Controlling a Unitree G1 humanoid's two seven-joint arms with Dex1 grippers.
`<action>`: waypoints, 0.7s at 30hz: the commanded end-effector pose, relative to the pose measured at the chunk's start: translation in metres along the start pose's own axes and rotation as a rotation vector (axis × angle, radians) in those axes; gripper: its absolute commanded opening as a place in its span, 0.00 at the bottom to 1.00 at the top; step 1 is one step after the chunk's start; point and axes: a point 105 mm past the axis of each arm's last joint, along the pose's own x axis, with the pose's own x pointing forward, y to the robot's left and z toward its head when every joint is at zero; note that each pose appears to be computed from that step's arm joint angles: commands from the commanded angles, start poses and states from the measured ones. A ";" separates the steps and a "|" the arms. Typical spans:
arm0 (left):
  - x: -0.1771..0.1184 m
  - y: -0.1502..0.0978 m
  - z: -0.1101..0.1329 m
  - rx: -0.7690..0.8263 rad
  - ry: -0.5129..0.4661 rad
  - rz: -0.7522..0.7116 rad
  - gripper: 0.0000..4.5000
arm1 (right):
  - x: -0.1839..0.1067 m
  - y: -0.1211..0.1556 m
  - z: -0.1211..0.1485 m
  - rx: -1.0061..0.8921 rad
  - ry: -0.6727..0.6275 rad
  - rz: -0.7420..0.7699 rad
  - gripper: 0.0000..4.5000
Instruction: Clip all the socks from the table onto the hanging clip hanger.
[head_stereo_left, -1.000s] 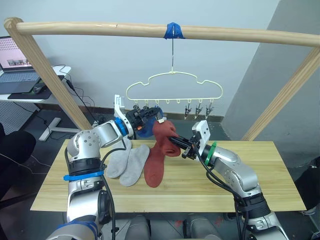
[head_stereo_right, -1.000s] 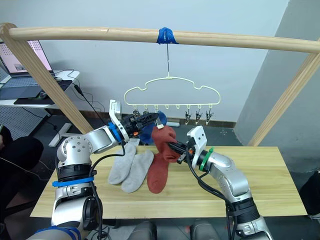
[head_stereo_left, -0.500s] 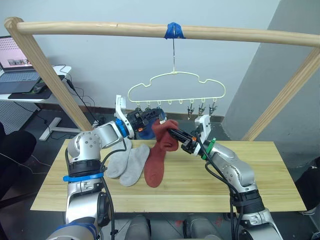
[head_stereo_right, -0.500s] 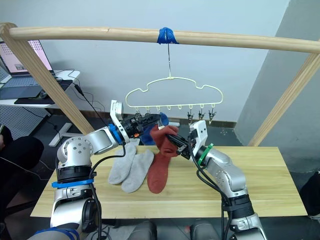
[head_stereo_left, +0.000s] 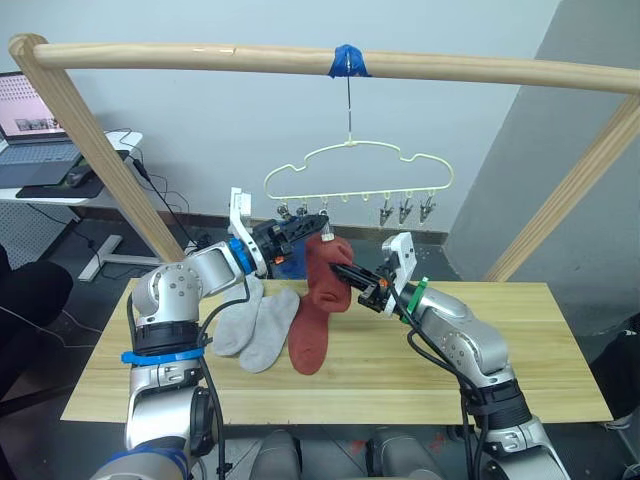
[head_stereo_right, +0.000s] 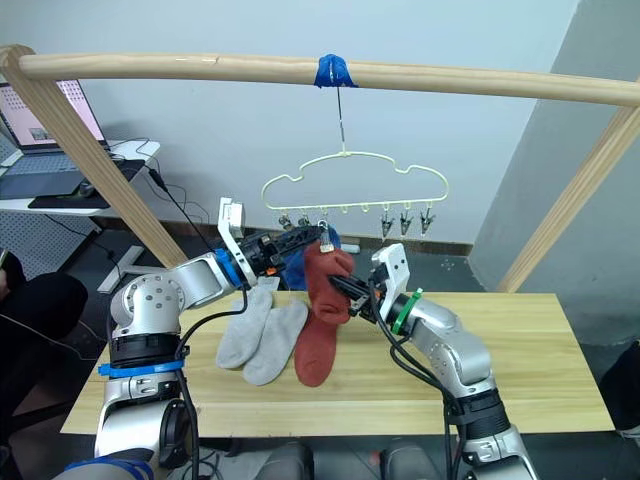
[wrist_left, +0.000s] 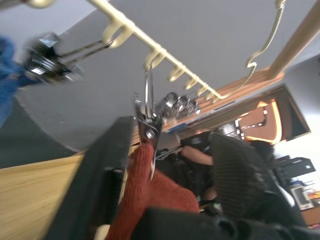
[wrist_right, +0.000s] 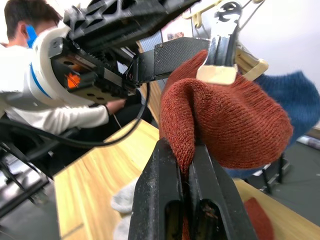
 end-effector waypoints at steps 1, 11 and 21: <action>-0.010 -0.015 0.004 0.084 0.006 -0.031 0.90 | 0.007 0.005 0.004 -0.018 -0.018 0.001 0.00; -0.026 -0.019 -0.005 0.137 0.022 0.003 1.00 | -0.003 -0.020 -0.008 -0.043 0.047 -0.111 0.70; -0.037 0.002 0.000 0.450 -0.030 0.289 1.00 | -0.031 -0.039 0.017 -0.230 0.001 -0.250 1.00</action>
